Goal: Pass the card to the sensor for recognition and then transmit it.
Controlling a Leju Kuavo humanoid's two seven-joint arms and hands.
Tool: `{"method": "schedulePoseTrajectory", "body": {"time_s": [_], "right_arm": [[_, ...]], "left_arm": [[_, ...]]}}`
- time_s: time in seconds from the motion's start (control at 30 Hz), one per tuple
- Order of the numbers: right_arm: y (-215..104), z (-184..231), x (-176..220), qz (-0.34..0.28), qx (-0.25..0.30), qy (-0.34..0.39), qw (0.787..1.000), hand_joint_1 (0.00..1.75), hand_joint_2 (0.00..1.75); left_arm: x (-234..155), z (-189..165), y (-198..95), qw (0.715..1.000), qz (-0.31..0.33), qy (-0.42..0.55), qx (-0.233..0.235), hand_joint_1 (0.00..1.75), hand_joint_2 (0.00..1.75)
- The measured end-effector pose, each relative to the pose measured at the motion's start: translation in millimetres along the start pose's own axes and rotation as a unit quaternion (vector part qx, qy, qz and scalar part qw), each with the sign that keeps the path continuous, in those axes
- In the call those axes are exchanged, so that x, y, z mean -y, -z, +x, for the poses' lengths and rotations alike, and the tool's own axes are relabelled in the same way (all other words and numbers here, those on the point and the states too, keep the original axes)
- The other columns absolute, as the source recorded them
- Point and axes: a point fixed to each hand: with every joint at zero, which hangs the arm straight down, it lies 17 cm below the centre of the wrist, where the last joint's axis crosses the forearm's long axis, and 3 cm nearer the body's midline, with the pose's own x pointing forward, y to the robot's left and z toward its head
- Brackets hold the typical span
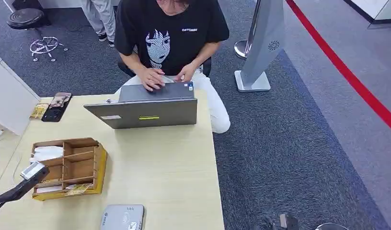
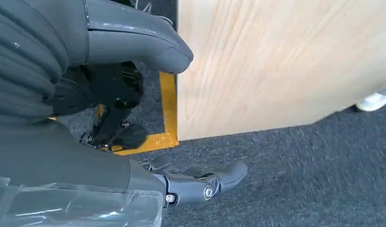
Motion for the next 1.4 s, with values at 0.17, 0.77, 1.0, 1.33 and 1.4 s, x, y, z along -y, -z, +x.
{"method": "schedulePoseTrajectory", "body": {"time_s": [0.17, 0.77, 1.0, 1.33, 1.4], "right_arm": [[-1, -4, -4, 0.009, -0.006, -0.005, 1.000, 0.00, 1.75], [-5, -22, -15, 0.037, -0.027, -0.027, 0.999, 0.00, 1.75], [-4, -23, -13, 0.032, -0.027, -0.019, 0.999, 0.00, 1.75], [-2, -11, 3, -0.011, -0.008, 0.027, 1.000, 0.00, 1.75], [-1, -7, 9, -0.025, -0.004, 0.037, 0.999, 0.00, 1.75]], "left_arm": [[14, -21, 12, 0.999, -0.025, 0.030, -0.013, 1.75, 1.75], [53, -57, 30, 0.993, -0.093, 0.068, -0.029, 0.00, 1.75], [56, -44, 29, 0.996, -0.087, 0.024, -0.016, 0.00, 1.75], [17, 5, -1, 0.995, -0.002, -0.101, 0.023, 0.00, 1.75], [-1, 16, -14, 0.989, 0.029, -0.139, 0.030, 0.00, 1.75]]}}
